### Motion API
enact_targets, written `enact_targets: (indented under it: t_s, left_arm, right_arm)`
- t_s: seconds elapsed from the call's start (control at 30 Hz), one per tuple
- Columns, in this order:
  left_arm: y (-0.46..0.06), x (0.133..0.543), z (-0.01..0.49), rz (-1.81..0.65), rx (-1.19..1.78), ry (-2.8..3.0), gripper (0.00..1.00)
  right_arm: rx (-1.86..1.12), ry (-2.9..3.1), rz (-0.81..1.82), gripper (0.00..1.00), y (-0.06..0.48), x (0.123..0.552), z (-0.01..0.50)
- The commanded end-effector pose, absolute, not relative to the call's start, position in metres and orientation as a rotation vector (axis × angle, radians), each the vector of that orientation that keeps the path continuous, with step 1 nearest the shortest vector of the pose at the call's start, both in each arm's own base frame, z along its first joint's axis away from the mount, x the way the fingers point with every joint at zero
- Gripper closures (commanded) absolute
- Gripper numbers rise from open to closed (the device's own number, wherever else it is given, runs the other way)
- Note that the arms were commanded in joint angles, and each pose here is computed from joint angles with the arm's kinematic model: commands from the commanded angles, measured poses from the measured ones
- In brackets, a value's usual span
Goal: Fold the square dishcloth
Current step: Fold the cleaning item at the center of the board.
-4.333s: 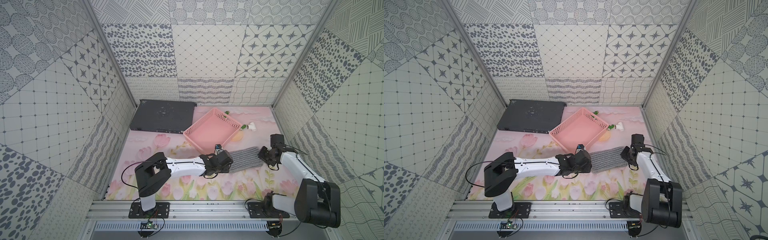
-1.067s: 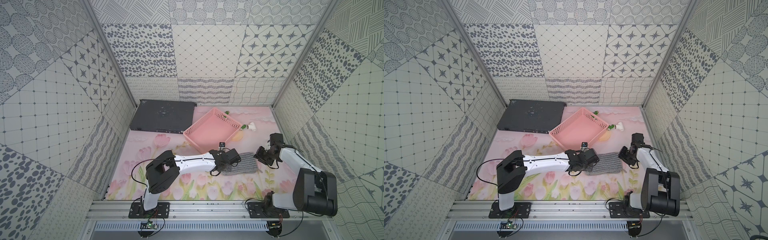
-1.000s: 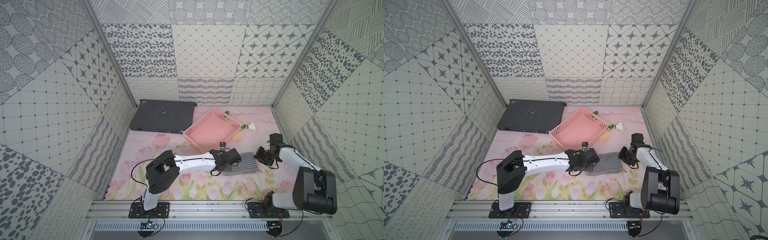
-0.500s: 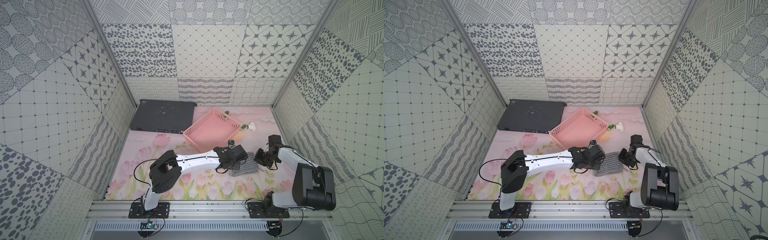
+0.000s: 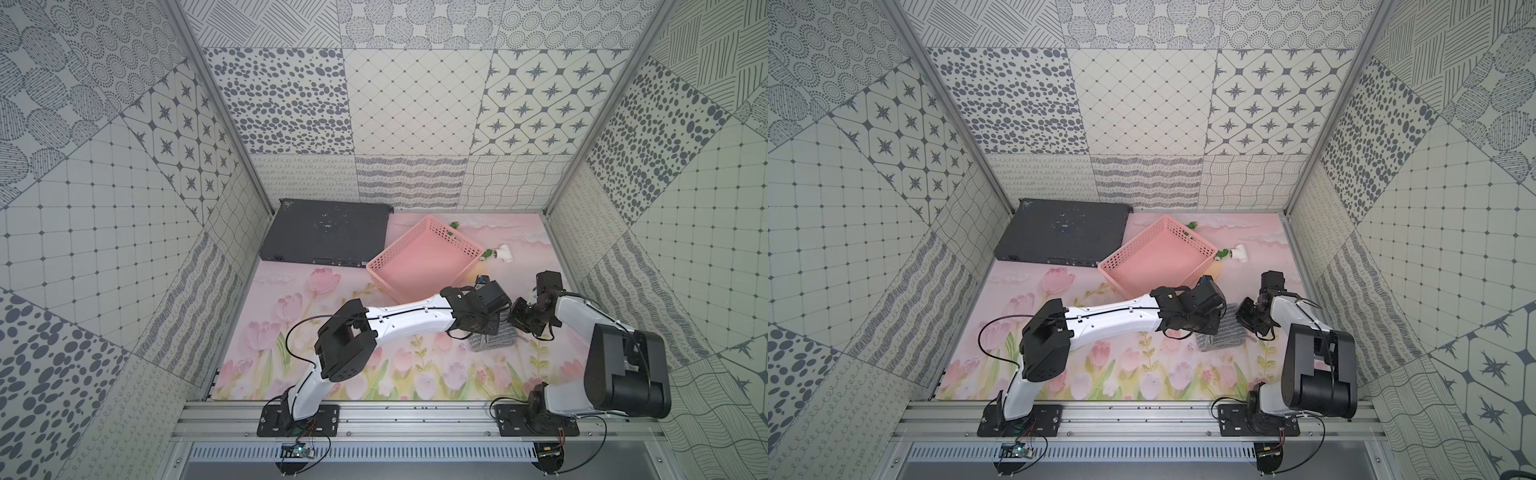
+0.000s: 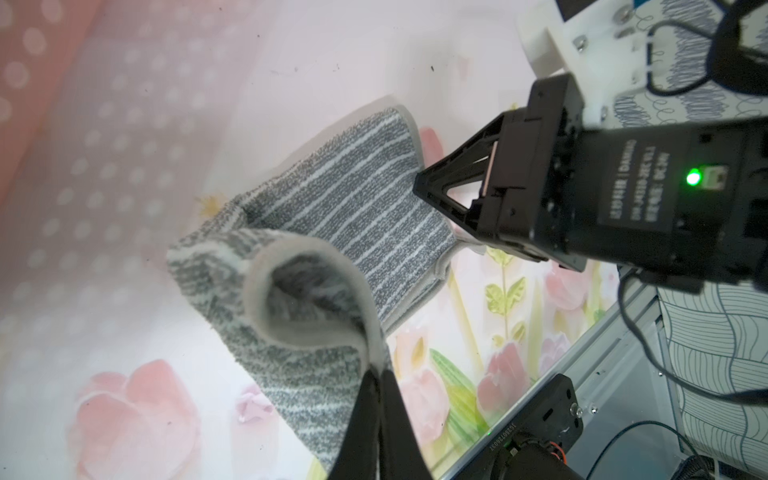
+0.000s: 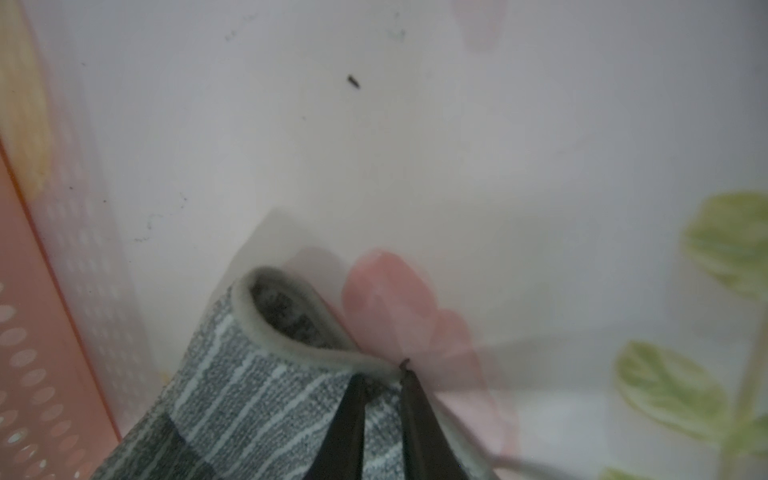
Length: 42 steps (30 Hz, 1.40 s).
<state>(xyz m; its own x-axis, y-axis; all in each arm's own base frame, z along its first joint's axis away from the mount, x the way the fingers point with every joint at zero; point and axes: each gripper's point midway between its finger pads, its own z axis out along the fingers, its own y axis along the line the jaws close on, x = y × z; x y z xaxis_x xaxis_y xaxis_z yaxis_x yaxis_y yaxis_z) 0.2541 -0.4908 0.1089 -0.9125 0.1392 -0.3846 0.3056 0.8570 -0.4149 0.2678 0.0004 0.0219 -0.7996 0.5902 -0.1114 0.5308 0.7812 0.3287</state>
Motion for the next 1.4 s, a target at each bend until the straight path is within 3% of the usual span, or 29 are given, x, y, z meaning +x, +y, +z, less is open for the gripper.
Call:
enact_targets:
  t_s: [0.0, 0.43, 0.93, 1.37]
  left_arm:
    - [-0.478, 0.258, 0.105, -0.648, 0.382, 2.731, 1.00]
    - [-0.424, 0.280, 0.131, -0.578, 0.357, 2.679, 1.00]
    - [-0.465, 0.264, 0.111, -0.650, 0.364, 2.760, 1.00]
    - [-0.492, 0.265, 0.092, -0.658, 0.294, 2.805, 1.00]
  right_arm:
    - [0.894, 2.754, 0.450, 0.80, 0.015, 0.266, 0.019]
    - [0.833, 2.783, 0.385, 0.79, 0.063, 0.266, 0.015]
    - [0.794, 2.730, 0.375, 0.72, 0.047, 0.275, 0.036]
    - [0.802, 2.729, 0.474, 0.74, 0.037, 0.270, 0.037]
